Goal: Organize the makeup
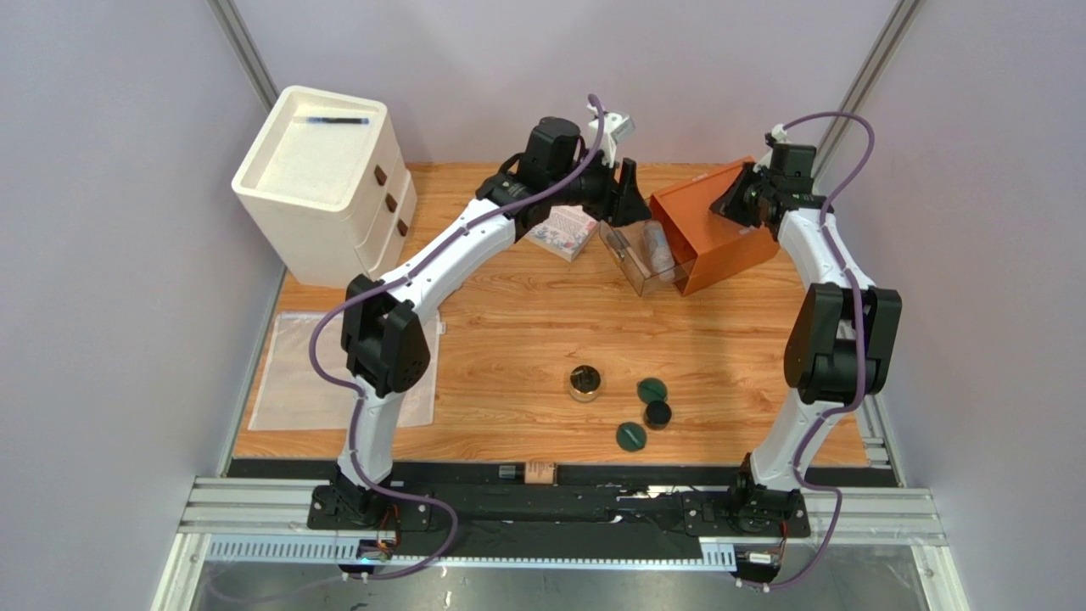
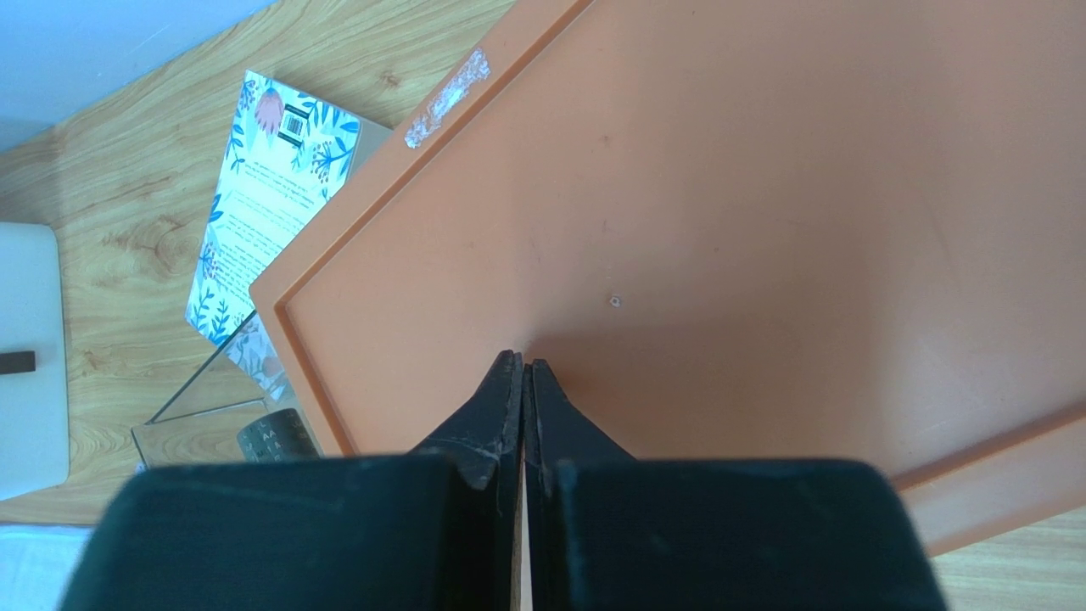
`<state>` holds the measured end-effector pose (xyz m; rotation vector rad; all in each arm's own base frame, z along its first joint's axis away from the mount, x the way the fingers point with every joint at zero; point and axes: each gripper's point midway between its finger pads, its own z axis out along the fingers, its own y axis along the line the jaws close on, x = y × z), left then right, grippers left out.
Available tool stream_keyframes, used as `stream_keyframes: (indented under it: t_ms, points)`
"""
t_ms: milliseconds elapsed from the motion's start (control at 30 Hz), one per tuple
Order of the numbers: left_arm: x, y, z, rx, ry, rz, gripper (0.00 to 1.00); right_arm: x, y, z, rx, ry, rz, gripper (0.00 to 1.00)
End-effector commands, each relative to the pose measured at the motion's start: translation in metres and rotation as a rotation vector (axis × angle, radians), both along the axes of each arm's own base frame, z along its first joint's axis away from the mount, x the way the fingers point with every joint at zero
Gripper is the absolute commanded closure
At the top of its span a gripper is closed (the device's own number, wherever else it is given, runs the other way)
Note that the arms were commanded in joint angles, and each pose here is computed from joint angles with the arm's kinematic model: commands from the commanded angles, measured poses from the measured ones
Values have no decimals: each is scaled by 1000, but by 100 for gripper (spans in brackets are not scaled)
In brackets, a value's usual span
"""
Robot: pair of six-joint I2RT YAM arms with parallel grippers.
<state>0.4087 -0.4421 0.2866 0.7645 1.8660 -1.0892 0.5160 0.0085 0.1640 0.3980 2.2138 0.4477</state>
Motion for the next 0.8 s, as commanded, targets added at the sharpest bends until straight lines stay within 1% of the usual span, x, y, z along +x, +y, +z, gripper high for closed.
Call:
stream_keyframes:
  t_ms: [0,67,100,133,167,200,233,267,300,333,367,400,433,467,500,567,600,667,767]
  points:
    - [-24,13,0,116,-84,-36,37,-65,0,-99,-10,388,-5,100]
    - [-27,20,-11,142,-57,-26,39,-65,1,-98,-8,384,-2,100]
    - [-32,25,-4,141,-70,-21,39,-64,1,-95,-9,380,-2,100]
    - [-38,33,-23,180,-44,-17,39,-65,0,-96,-15,381,-1,100]
    - [-43,40,-29,202,-44,-11,39,-65,-1,-95,-20,381,-3,100]
    - [-52,50,-18,212,-91,-16,39,-66,-2,-93,-23,378,-4,100]
    - [-63,63,-49,285,-63,-21,37,-67,-2,-94,-27,381,-4,100]
    - [-72,72,-56,322,-83,-36,36,-67,-3,-94,-29,378,-7,100]
    - [-84,84,-48,375,-181,-52,35,-68,-2,-95,-28,381,-6,100]
    - [-102,99,-78,461,-152,-89,34,-69,-2,-97,-28,384,-5,100]
    - [-113,108,-86,511,-185,-125,33,-69,-2,-98,-28,387,-5,100]
    - [-128,115,-82,528,-207,-143,33,-71,-2,-99,-28,392,-7,100]
    - [-147,127,-104,580,-163,-183,32,-72,-2,-102,-27,400,-6,100]
    - [-158,133,-103,580,-160,-191,32,-72,-2,-103,-27,403,-6,100]
    - [-179,137,-120,604,-115,-235,32,-72,-2,-104,-29,404,-6,100]
    - [-198,142,-126,607,-77,-248,31,-74,-3,-107,-30,412,-6,100]
    - [-212,146,-139,630,-41,-272,31,-74,-3,-108,-30,413,-6,100]
    - [-234,145,-145,644,-12,-312,31,-75,-2,-110,-30,420,-4,100]
    - [-263,150,-160,706,40,-376,31,-77,-3,-113,-34,431,-3,100]
